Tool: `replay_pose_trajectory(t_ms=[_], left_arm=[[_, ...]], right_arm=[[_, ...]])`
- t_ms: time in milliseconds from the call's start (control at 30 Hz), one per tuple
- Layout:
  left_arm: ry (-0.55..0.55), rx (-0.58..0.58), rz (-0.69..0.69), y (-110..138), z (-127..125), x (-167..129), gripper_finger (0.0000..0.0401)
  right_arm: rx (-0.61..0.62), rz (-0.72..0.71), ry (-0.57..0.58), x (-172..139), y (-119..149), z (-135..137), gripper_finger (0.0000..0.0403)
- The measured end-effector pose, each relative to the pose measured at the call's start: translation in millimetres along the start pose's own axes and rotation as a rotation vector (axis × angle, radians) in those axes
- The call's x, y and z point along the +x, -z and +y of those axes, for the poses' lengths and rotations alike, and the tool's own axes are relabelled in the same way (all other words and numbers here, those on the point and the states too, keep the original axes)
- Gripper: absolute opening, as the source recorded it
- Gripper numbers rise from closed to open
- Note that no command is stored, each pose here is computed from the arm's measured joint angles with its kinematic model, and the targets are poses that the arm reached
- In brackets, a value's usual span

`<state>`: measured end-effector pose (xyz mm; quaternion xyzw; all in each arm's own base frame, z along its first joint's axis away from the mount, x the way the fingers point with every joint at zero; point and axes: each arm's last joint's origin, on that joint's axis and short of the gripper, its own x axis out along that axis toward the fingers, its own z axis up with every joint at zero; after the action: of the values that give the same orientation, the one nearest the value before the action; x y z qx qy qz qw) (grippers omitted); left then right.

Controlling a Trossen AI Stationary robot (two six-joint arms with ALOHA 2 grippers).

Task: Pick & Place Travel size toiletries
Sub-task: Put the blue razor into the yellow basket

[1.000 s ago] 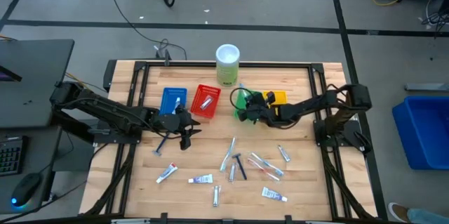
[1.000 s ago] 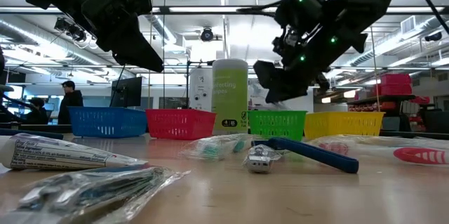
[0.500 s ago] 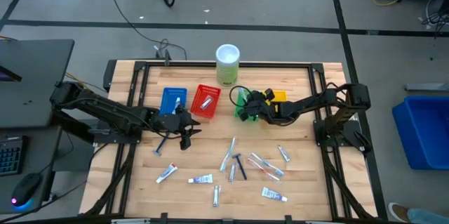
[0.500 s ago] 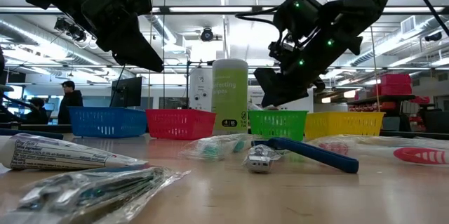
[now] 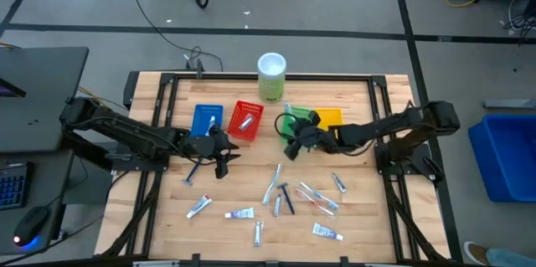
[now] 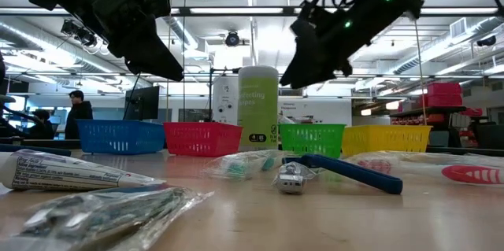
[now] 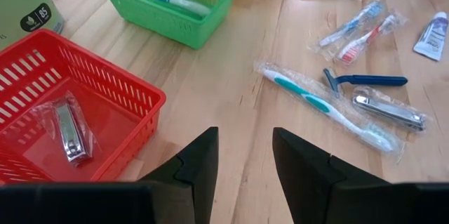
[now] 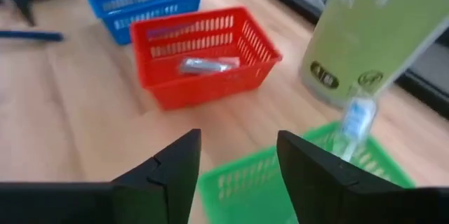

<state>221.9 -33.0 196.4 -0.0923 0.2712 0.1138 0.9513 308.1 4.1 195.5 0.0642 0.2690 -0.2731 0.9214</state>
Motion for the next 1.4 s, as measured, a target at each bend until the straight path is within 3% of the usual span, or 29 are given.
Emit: replay_pose_trajectory(t_ms=[267, 533, 733, 1033, 1400], left_arm=[[0.0, -0.005, -0.001, 0, 0, 0, 0.0143], [-0.037, -0.005, -0.015, -1, 1, 0, 0.0143], [-0.052, -0.005, -0.021, -1, 1, 0, 0.0143], [-0.038, -0.075, -0.037, -2, 1, 0, 0.0143], [0.035, -0.046, -0.047, -1, -12, -2, 0.0143]], right_arm=[[0.001, 0.197, -0.018, -42, 18, 6, 0.0194], [0.109, 0.487, -0.095, -77, 47, 17, 0.0201], [0.164, 0.668, -0.082, -95, 65, 23, 0.0189], [0.199, 0.663, -0.122, -102, 68, 33, 0.0181], [0.153, 0.488, -0.258, -96, 59, 49, 0.0205]])
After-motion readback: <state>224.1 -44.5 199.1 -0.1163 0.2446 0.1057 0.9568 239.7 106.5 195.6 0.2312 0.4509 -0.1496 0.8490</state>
